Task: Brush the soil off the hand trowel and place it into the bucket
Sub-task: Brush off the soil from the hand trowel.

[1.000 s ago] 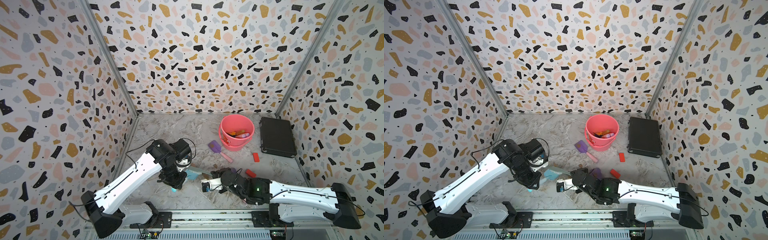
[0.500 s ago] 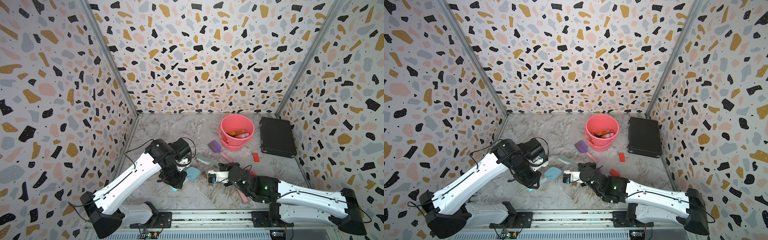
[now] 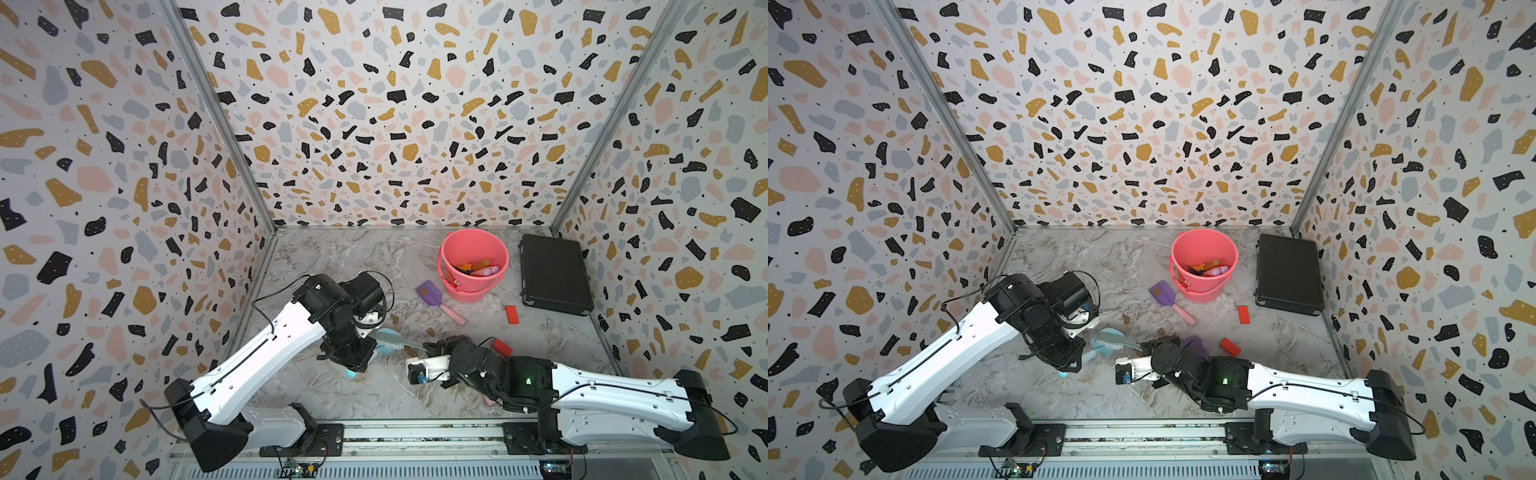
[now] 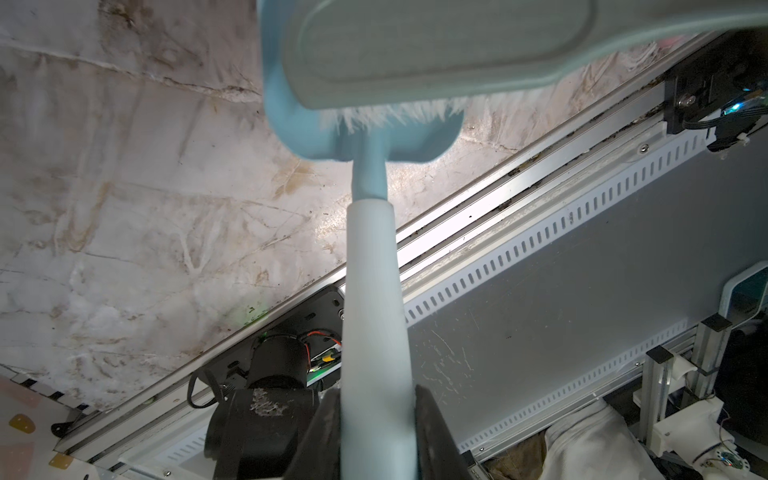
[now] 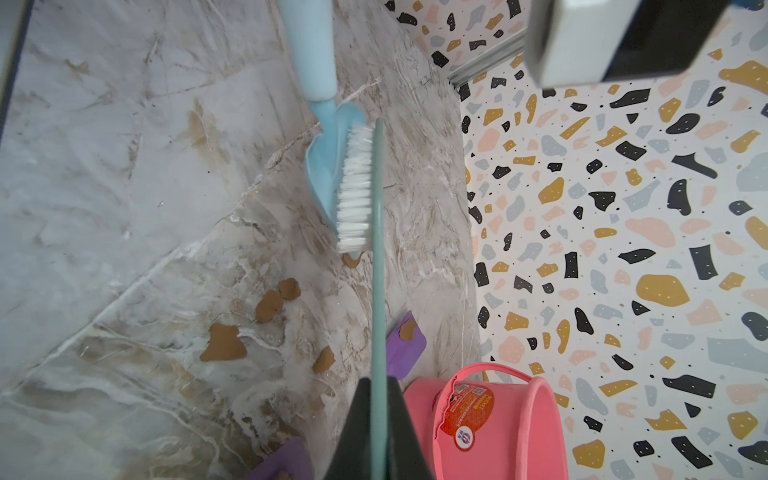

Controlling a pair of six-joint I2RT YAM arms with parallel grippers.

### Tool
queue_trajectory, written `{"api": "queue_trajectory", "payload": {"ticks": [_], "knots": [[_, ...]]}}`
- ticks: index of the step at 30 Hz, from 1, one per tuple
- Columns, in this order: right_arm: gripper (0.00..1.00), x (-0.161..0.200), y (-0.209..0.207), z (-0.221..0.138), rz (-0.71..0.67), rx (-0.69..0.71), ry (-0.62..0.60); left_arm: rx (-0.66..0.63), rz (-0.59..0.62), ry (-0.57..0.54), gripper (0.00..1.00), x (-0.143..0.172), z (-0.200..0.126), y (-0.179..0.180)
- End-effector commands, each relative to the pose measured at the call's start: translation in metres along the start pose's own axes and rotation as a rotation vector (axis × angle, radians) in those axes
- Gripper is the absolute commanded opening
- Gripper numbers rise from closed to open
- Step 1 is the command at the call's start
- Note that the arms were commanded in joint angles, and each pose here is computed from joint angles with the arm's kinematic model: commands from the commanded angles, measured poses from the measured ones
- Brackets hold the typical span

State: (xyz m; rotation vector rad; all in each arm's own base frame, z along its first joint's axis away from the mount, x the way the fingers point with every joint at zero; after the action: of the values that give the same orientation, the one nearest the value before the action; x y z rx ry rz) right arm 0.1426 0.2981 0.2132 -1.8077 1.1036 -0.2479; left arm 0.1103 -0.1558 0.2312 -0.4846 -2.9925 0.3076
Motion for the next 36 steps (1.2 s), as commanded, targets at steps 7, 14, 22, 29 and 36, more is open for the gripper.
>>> {"api": "queue_trajectory", "payload": {"ticks": [7, 14, 22, 29, 36], "knots": [[0.00, 0.032, 0.008, 0.007, -0.076, 0.065, 0.146, -0.006, 0.006, -0.077, 0.00, -0.004, -0.019, 0.000], [0.00, 0.063, -0.014, 0.002, 0.022, 0.154, 0.245, -0.001, 0.003, -0.128, 0.00, -0.005, -0.031, 0.000], [0.00, 0.055, -0.048, -0.017, 0.691, 0.162, 0.080, 0.060, -0.008, -0.345, 0.00, -0.024, -0.066, -0.009], [0.00, 0.019, -0.032, -0.002, 1.392, -0.040, -0.172, 0.102, -0.004, -0.485, 0.00, -0.039, -0.091, -0.016], [0.00, -0.031, -0.029, 0.000, 1.703, -0.313, -0.535, 0.091, 0.006, -0.484, 0.00, -0.045, -0.084, -0.016]]}}
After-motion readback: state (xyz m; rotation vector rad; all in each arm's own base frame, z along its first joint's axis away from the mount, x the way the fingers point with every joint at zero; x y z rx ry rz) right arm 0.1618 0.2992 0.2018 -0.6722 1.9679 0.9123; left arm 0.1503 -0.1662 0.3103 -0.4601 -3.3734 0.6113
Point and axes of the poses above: each gripper's point midway between its finger pads, its own z axis out along the fingers, its own y axis along the line the jaws close on, x = y × z, the point moved 1 cm from there along -z, back along the fingers, and after that the axes turned 11 degrees about -z, right-handed, at the moved point
